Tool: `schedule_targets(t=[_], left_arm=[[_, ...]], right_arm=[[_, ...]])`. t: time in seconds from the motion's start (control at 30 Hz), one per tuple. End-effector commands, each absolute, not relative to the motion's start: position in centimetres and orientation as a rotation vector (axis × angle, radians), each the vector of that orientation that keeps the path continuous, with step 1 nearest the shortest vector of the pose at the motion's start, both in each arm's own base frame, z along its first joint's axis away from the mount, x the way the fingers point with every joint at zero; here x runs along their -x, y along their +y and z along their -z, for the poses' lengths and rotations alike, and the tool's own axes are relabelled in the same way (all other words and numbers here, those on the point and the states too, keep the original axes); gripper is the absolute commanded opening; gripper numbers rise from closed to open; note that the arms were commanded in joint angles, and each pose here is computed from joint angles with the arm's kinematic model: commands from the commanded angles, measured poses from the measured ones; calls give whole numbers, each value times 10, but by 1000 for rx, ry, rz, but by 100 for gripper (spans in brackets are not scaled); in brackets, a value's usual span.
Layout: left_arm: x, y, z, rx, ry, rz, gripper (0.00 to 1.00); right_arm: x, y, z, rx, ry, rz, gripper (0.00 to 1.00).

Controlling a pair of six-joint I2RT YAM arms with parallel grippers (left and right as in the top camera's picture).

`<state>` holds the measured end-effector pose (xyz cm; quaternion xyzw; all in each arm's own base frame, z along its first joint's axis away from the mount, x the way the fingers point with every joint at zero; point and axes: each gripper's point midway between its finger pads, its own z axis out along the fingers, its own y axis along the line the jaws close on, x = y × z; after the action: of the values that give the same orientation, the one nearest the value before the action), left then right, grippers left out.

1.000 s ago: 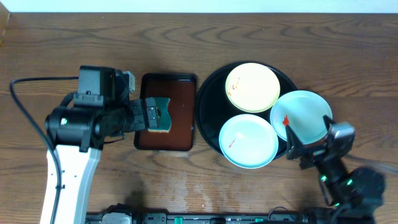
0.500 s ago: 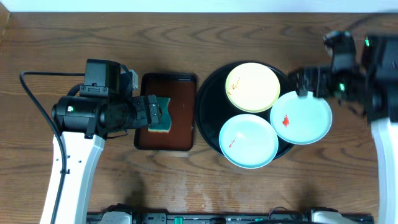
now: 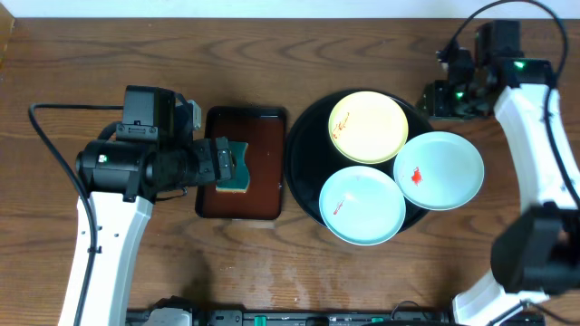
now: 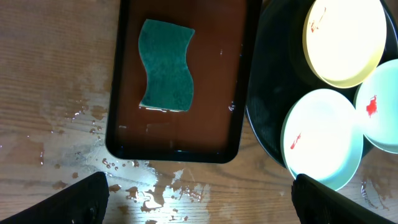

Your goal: Clean dirty plates on tray and stack at the side

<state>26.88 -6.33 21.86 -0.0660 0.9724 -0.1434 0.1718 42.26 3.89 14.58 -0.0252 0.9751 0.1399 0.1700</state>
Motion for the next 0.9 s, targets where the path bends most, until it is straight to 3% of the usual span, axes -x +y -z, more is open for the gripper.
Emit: schedule_targets(t=[0.0, 0.37, 0.87], left_arm=[[-272, -62, -223, 190, 2747, 407, 95], [-274, -62, -223, 189, 2738, 403, 91], [-274, -62, -223, 188, 2738, 403, 86]], right_arm=[[-435, 53, -121, 111, 2801, -399, 42], [-446, 44, -33, 116, 2951, -220, 28], [-445, 46, -25, 85, 2965, -197, 17]])
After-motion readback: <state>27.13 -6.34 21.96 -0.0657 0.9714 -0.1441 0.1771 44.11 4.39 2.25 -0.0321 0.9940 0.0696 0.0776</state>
